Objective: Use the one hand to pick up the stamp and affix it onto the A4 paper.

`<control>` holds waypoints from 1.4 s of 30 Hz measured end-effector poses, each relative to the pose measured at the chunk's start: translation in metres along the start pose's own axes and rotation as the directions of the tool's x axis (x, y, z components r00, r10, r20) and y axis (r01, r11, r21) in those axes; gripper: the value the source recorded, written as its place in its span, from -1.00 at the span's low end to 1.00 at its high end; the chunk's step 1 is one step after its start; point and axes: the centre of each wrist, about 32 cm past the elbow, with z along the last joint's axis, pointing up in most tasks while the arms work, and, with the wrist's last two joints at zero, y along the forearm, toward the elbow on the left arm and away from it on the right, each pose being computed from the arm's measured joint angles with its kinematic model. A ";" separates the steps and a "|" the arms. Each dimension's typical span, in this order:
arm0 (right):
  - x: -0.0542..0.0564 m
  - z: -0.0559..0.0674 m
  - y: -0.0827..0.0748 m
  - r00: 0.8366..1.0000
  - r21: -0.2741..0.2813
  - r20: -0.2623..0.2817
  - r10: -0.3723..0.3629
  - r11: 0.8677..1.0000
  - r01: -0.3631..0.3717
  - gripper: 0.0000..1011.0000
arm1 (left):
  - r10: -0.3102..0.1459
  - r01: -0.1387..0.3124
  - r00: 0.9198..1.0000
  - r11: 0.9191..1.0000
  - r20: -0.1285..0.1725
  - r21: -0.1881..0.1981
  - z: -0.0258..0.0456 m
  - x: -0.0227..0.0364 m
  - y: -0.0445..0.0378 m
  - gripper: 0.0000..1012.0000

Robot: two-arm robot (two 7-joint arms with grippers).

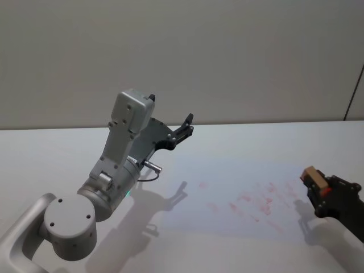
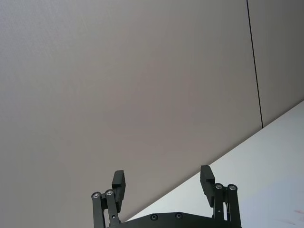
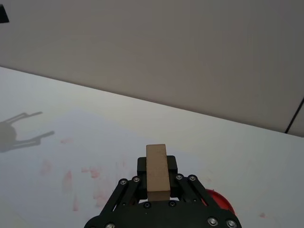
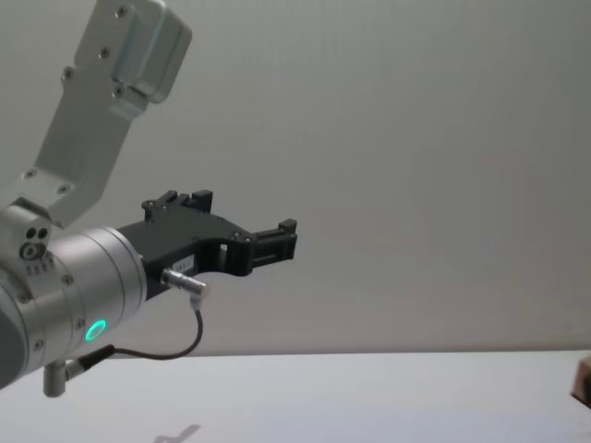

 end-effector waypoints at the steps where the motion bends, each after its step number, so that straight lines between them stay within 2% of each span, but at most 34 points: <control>1: 0.001 -0.001 -0.001 1.000 -0.003 0.001 -0.004 1.000 0.004 -0.56 | 0.000 0.000 1.000 1.000 0.000 0.000 0.0000 0.0000 0.0000 0.98; 10: 0.011 -0.015 -0.010 0.998 -0.048 0.004 -0.068 0.997 0.068 -0.56 | 0.000 0.000 1.000 1.000 0.000 0.000 0.0000 0.0000 0.0000 0.98; 23: 0.020 -0.027 -0.009 0.991 -0.085 0.009 -0.131 0.988 0.131 -0.56 | 0.000 0.000 1.000 1.000 0.000 0.000 0.0000 0.0000 0.0000 0.98; 42: 0.019 -0.038 0.002 0.988 -0.123 0.015 -0.154 0.980 0.155 -0.56 | 0.000 0.000 1.000 1.000 0.000 0.000 0.0000 0.0000 0.0000 0.98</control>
